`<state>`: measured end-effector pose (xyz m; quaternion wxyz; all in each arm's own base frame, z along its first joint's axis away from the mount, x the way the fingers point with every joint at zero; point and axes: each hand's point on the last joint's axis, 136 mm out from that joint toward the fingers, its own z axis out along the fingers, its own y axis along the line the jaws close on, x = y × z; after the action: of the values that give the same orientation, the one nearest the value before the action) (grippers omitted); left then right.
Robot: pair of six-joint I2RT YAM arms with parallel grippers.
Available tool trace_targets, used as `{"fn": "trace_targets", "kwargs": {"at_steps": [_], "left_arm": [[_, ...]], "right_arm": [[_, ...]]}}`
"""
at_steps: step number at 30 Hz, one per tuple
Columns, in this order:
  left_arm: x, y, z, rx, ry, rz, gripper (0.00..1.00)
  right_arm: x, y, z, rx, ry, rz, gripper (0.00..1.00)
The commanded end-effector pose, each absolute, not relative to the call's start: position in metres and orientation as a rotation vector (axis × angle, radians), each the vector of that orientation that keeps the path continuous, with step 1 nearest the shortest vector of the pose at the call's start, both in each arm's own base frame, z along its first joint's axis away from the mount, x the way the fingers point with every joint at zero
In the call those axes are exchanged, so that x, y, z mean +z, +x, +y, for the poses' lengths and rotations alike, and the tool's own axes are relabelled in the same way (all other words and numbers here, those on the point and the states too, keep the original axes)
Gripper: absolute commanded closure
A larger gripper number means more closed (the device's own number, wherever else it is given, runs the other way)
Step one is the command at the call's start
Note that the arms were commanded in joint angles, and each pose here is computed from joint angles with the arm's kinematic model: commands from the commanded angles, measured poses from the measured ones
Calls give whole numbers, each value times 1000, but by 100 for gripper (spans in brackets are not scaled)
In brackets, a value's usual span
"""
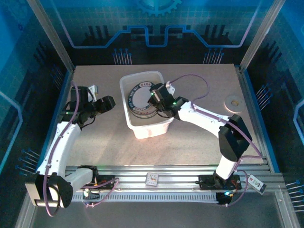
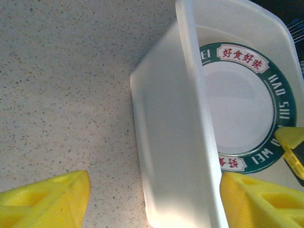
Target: Place the plates into the plastic bin on the countertop
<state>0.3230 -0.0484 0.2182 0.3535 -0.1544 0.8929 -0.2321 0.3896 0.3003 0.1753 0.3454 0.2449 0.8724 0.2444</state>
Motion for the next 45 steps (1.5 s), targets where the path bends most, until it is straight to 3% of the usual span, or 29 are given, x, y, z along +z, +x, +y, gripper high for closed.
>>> {"fn": "trace_targets", "kwargs": {"at_steps": [1,22,37,45], "left_arm": [[215,322,-49,-618,-365,2321,27],[212,325,-57,-699,-348,2325,27],[214,324,-62,-742,-360,2318,27],[214,323,-64,-751,-358,2321,27]], "right_arm": [[185,395,312,700,772,2175,100],[123,388,327,693,1140,2166,100],[163,385,338,715,1151,2009,100],[155,385,355,801,1212,1974,100]]}}
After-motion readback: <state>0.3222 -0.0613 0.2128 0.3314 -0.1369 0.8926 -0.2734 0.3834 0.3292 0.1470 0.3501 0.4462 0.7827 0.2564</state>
